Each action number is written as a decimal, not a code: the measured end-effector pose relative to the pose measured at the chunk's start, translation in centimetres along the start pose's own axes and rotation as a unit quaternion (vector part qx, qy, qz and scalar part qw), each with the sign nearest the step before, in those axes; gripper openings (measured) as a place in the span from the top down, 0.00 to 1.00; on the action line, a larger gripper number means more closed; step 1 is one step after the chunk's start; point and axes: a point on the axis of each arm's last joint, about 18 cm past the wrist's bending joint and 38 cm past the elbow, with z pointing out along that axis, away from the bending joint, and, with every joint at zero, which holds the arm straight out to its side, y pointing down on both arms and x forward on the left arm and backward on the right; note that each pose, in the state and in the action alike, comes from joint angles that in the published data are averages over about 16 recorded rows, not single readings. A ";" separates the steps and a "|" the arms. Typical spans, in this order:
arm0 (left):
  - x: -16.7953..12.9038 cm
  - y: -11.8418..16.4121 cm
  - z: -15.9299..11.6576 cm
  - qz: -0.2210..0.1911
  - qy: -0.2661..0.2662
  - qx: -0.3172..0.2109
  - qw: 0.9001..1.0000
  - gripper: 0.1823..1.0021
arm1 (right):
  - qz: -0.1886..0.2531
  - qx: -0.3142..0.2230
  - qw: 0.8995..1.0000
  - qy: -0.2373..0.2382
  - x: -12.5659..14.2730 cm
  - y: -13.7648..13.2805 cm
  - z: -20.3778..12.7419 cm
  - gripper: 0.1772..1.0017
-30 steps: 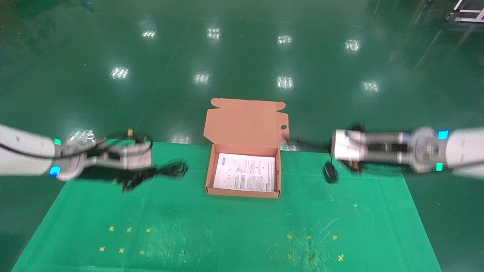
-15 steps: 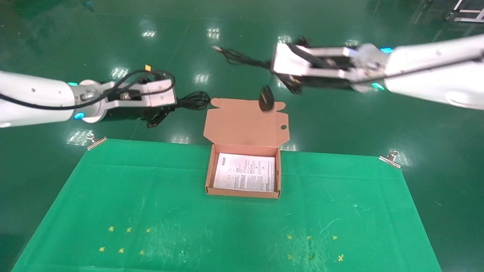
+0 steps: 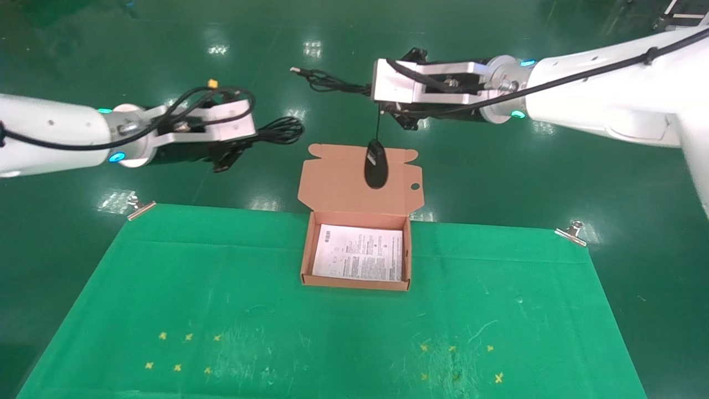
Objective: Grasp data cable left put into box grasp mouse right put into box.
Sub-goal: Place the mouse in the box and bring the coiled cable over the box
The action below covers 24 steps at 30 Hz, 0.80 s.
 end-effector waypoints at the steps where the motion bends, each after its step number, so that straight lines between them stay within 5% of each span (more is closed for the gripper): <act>1: 0.1 0.3 -0.1 0.000 0.001 -0.004 1.000 0.91 | 0.000 0.000 1.000 -0.002 -0.2 0.0 0.2 0.96; 24: 1.9 7.1 -2.8 -0.018 0.019 -0.111 0.993 0.91 | 0.046 0.016 0.996 -0.081 -9.6 -0.1 4.7 0.96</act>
